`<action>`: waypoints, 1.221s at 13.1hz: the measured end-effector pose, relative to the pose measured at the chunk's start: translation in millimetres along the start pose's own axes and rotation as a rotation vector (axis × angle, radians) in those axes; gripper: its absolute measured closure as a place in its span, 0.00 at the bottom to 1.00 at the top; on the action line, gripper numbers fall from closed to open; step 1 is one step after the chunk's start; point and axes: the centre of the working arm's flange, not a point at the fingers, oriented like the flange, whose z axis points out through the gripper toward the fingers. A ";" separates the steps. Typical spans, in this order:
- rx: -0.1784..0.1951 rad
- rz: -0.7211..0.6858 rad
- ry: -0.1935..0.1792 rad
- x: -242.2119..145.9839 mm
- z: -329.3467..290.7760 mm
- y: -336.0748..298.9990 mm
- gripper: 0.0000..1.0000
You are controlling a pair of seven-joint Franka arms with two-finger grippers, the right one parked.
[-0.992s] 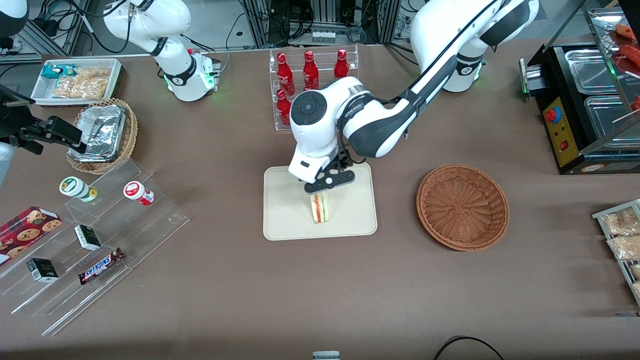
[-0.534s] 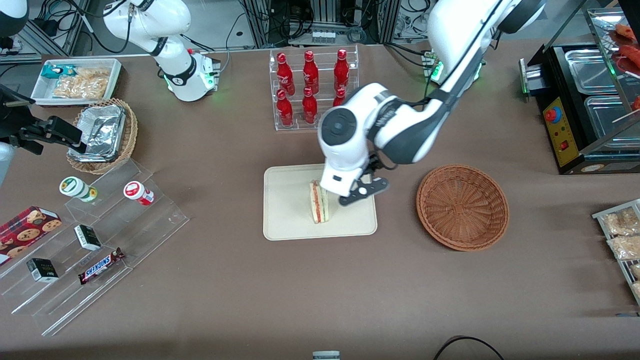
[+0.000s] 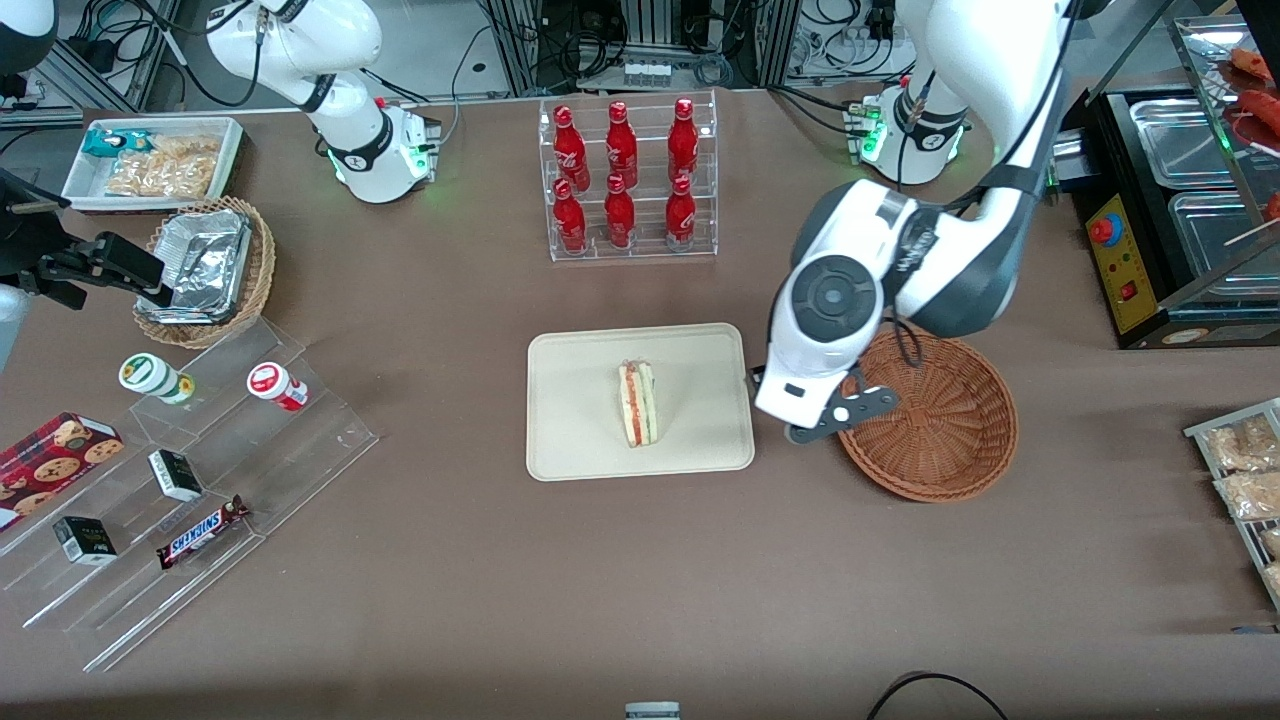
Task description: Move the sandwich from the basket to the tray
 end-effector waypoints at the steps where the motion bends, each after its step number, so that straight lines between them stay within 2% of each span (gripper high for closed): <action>1: 0.001 0.009 0.000 3.9 -2.5 -10.7 0.00; 4: 0.002 0.015 0.005 12.7 -15.9 -44.4 0.00; 7: 0.022 0.056 -0.015 12.3 -33.9 -77.5 0.00; 9: 0.022 0.072 -0.019 7.8 -49.5 -93.6 0.00; 14: -0.014 0.149 -0.062 28.7 -80.3 -176.6 0.00; 16: -0.029 0.188 -0.059 27.2 -92.3 -196.1 0.00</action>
